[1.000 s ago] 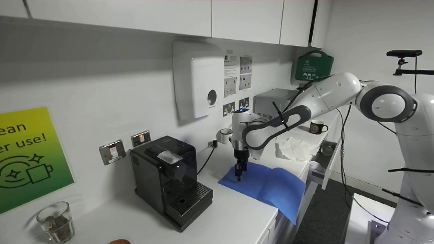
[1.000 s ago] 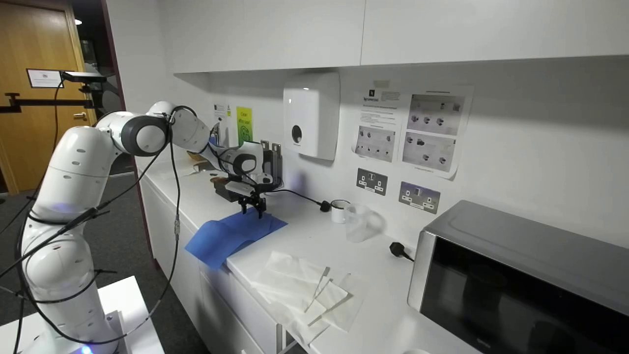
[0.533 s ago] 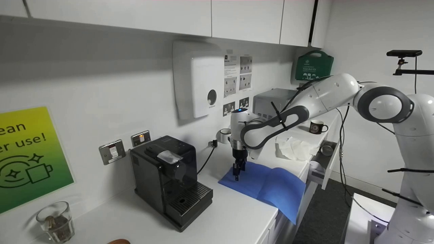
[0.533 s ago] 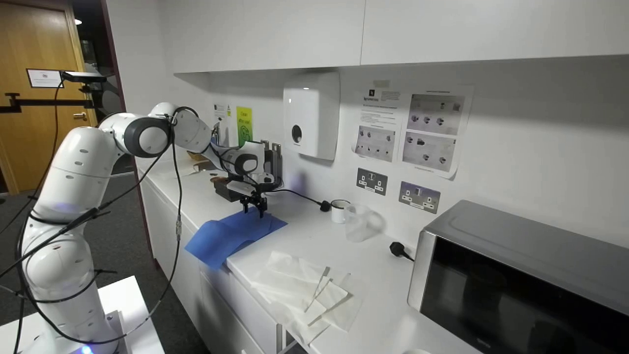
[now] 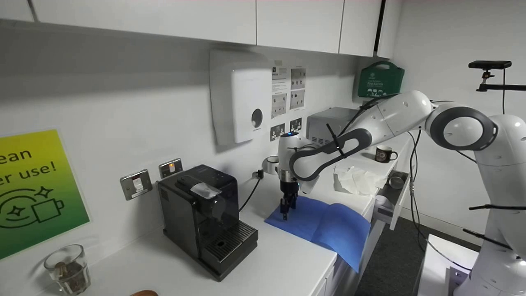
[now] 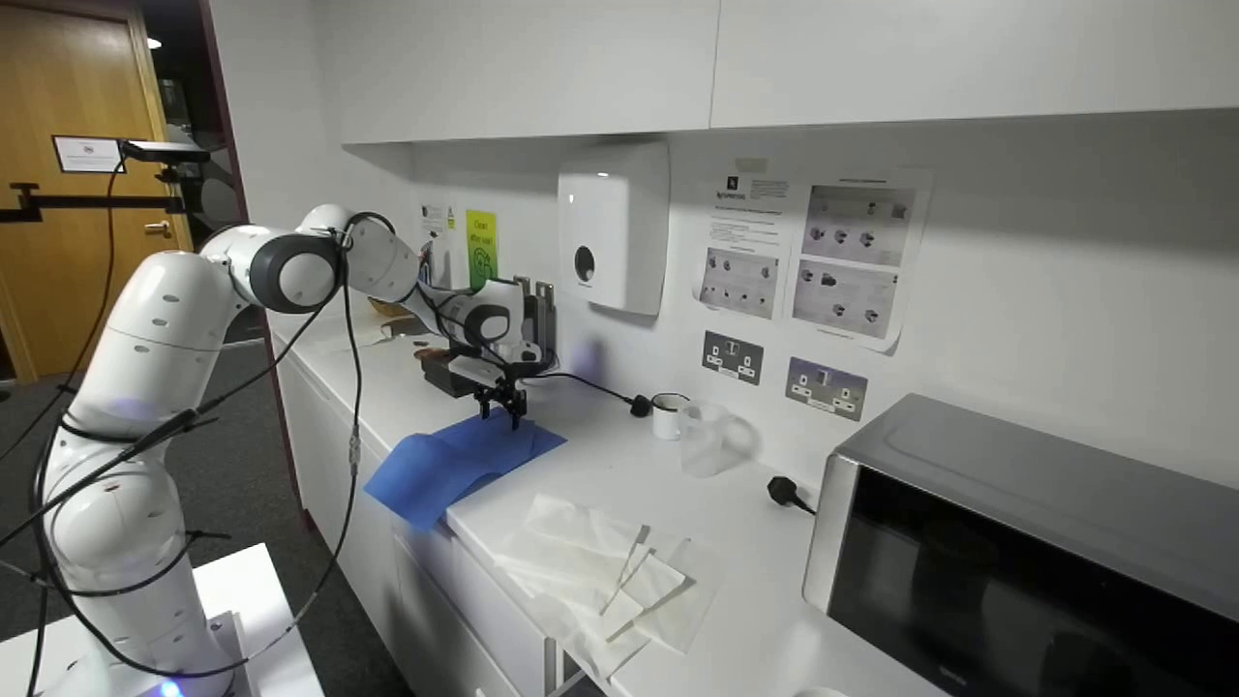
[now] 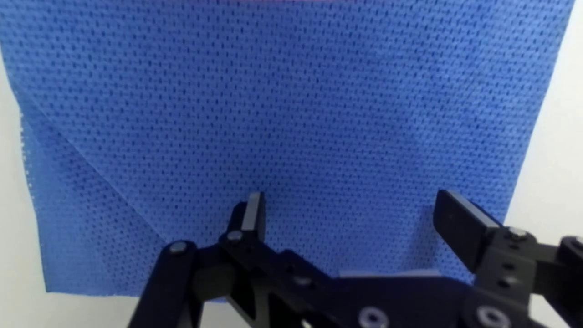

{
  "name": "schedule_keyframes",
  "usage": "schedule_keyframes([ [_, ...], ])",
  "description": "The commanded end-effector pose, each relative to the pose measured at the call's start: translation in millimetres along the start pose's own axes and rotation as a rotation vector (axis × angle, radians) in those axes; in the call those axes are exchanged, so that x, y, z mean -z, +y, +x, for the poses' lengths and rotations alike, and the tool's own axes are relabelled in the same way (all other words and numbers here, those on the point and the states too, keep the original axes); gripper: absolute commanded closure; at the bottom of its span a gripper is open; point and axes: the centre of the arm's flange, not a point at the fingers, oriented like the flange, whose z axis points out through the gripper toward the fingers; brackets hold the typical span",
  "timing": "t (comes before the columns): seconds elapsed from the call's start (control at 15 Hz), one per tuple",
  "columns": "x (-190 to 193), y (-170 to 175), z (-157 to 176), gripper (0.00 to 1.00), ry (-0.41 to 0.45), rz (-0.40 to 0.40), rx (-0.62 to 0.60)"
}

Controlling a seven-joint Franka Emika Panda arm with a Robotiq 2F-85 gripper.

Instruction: Unfold the blue towel once

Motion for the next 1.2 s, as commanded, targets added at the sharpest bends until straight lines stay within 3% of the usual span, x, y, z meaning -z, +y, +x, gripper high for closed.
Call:
schedule_keyframes([
  [0.0, 3, 8, 11, 0.00, -0.024, 0.031, -0.022],
  [0.2, 2, 9, 16, 0.00, -0.029, 0.033, -0.035],
  [0.87, 29, 18, 48, 0.00, 0.067, 0.020, -0.058],
  [1.13, 46, 11, 38, 0.00, 0.102, -0.057, -0.083],
])
